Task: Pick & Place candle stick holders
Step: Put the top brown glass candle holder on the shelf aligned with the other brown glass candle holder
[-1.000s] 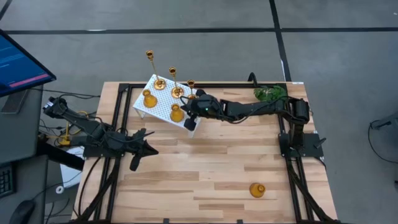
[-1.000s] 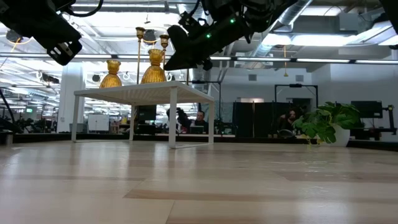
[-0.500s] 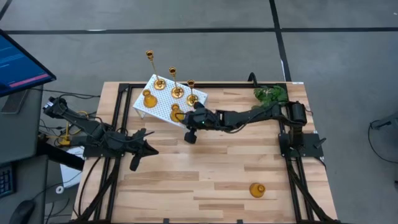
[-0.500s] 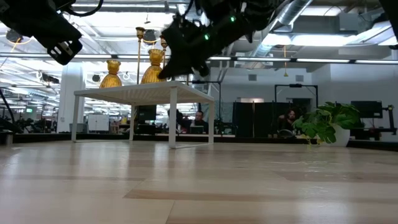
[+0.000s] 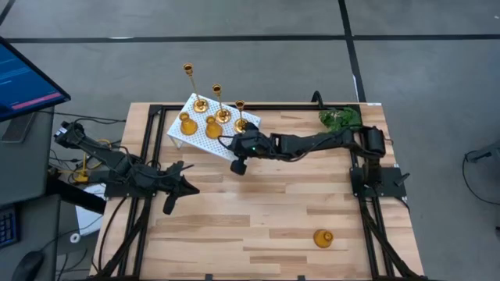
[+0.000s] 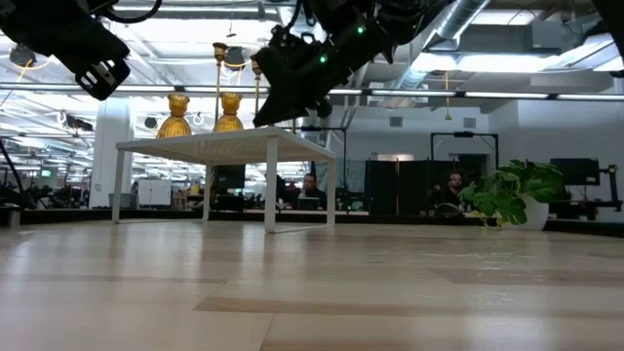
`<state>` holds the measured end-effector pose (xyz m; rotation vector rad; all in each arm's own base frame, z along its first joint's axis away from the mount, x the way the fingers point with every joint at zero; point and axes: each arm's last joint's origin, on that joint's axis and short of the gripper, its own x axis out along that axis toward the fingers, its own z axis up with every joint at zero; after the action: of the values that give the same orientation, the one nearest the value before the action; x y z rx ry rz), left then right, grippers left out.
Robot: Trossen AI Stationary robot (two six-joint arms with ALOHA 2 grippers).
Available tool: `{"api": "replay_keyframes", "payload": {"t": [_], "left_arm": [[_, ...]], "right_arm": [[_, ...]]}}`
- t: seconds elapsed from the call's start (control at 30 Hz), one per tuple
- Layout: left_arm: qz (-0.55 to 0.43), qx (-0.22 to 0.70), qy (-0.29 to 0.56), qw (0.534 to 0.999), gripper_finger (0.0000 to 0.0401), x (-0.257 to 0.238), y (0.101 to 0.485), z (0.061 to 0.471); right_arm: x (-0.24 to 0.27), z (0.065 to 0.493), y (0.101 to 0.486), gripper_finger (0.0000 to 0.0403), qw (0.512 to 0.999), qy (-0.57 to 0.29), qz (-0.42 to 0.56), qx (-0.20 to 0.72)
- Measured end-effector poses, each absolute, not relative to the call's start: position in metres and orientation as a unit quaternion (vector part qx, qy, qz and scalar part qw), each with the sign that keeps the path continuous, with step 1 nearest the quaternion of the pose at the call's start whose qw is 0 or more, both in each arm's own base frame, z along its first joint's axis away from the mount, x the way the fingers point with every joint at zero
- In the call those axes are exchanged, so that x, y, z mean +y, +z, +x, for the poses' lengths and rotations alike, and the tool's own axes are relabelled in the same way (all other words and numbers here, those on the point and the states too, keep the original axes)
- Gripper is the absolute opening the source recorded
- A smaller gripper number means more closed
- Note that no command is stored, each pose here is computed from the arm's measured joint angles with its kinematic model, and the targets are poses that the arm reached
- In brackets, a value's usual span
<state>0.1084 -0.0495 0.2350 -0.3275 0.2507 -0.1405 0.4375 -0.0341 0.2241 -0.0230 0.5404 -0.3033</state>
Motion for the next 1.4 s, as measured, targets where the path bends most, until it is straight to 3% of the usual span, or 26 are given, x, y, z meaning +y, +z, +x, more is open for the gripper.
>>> {"api": "replay_keyframes", "payload": {"t": [0.4, 0.9, 1.4], "left_arm": [[-0.165, 0.120, -0.071, 0.977, 0.0008, -0.050, 0.236, 0.109], [-0.167, 0.114, -0.072, 0.977, 0.0008, -0.050, 0.237, 0.109], [-0.168, 0.112, -0.072, 0.977, 0.0008, -0.050, 0.237, 0.109]], "right_arm": [[-0.010, 0.411, 0.269, 0.0000, 0.949, -0.164, -0.045, 0.266], [-0.008, 0.365, 0.343, 0.0000, 0.964, -0.173, -0.051, 0.196], [-0.005, 0.357, 0.351, 0.0000, 0.967, -0.150, -0.067, 0.195]]}}
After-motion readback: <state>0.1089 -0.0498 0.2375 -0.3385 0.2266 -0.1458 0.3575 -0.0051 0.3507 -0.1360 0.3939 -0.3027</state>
